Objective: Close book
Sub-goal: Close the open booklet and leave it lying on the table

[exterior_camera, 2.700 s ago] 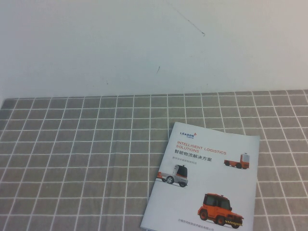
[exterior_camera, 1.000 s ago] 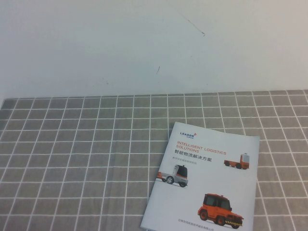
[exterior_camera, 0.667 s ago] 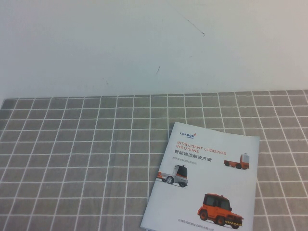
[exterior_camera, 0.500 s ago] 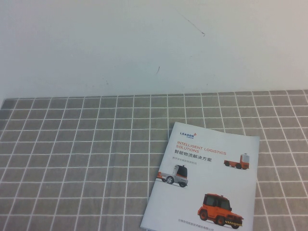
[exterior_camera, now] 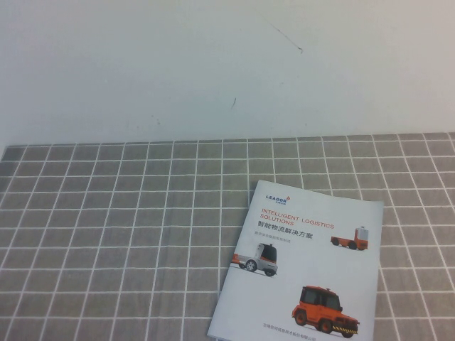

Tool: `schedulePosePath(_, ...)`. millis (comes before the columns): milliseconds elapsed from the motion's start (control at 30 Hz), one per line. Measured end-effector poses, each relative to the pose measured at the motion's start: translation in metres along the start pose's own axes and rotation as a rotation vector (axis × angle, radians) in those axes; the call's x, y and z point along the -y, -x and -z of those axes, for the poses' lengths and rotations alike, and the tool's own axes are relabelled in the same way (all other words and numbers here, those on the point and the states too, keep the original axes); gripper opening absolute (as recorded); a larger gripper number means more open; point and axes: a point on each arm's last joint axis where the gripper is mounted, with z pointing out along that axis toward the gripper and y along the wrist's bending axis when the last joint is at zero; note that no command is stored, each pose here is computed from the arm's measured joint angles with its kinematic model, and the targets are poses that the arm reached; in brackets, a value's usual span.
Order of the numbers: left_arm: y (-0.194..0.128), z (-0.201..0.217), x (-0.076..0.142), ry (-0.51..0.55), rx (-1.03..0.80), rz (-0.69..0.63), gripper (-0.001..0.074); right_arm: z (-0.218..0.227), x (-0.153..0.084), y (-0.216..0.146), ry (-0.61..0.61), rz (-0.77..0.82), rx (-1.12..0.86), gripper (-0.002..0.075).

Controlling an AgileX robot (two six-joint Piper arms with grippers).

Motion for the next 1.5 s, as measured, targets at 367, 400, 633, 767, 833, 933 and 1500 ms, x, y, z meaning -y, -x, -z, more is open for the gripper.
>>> schedulePosePath(367, 0.0, 0.0, 0.0, 0.0, 0.0, -0.002, -0.0004, 0.0, 0.0, -0.0001, 0.0, -0.068, -0.001, -0.0003)
schedulePosePath(400, 0.0, 0.0, 0.0, 0.0, 0.0, -0.002, -0.0004, 0.0, 0.0, -0.0001, 0.0, -0.07, -0.001, -0.0003)
schedulePosePath(633, 0.0, 0.0, 0.0, 0.0, 0.0, -0.002, -0.0004, 0.0, 0.0, -0.0001, 0.0, -0.07, -0.001, -0.0003)
schedulePosePath(767, 0.0, 0.0, 0.0, 0.0, 0.0, -0.002, -0.0004, 0.0, 0.0, -0.0002, 0.0, -0.07, -0.002, -0.0003)
schedulePosePath(833, 0.0, 0.0, 0.0, 0.0, 0.0, -0.002, -0.0004, 0.0, 0.0, -0.0002, 0.0, -0.07, -0.002, -0.0003)
schedulePosePath(933, 0.0, 0.0, 0.0, 0.0, 0.0, -0.002, -0.0004, 0.0, 0.0, -0.0002, 0.0, -0.07, -0.002, -0.0003)
schedulePosePath(1500, 0.0, 0.0, -0.0002, 0.003, 0.0, 0.001, -0.0004, 0.0, -0.0001, -0.0003, 0.001, -0.07, -0.004, -0.0003)
